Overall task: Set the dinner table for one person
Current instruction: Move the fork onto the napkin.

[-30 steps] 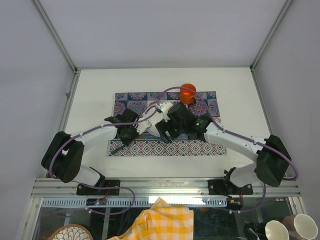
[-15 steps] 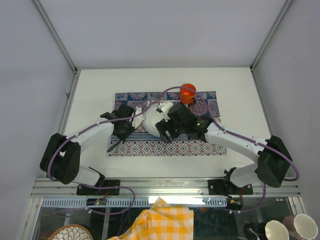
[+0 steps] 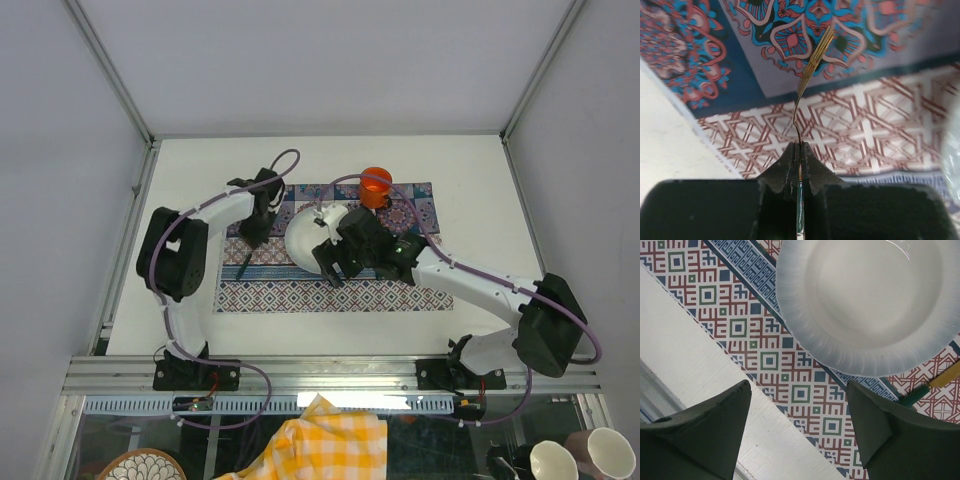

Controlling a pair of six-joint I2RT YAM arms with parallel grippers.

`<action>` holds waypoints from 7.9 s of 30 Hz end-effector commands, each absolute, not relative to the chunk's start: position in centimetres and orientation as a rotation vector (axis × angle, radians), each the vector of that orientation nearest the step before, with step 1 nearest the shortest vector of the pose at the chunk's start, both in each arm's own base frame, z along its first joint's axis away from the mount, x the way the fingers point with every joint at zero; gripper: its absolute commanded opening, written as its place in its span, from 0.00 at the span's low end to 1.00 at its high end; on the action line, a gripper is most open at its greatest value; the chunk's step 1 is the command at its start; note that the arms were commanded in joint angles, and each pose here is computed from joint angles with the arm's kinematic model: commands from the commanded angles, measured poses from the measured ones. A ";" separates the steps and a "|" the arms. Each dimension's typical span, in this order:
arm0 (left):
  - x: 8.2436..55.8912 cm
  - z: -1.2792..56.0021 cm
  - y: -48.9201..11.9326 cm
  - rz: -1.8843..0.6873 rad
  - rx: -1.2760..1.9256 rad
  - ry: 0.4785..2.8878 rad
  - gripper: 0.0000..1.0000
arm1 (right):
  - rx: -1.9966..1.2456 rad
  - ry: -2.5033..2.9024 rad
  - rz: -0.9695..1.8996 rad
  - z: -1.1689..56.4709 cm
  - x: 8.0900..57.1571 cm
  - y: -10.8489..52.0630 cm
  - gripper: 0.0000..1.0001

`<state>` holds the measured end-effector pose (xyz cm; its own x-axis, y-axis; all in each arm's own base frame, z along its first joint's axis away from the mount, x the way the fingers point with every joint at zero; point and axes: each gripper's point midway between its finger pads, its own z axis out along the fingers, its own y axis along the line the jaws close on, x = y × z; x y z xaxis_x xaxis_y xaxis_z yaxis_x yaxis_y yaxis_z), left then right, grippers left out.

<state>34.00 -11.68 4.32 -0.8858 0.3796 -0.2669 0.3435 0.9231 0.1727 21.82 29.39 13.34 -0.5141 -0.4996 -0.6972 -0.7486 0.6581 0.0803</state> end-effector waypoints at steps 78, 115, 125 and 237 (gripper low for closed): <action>33.9 4.0 -16.1 -0.167 -0.091 2.936 0.00 | -0.818 2.211 0.510 15.3 22.6 29.0 0.80; 36.0 3.8 -16.8 -0.136 -0.051 2.924 0.00 | -0.828 2.225 0.504 14.8 22.6 28.9 0.80; 35.6 3.2 -17.0 -0.162 -0.065 2.939 0.00 | -0.829 2.228 0.500 14.7 22.6 28.8 0.80; 33.7 11.4 -16.6 -0.261 -0.211 2.586 0.99 | -0.323 2.233 0.114 14.7 25.8 21.3 1.00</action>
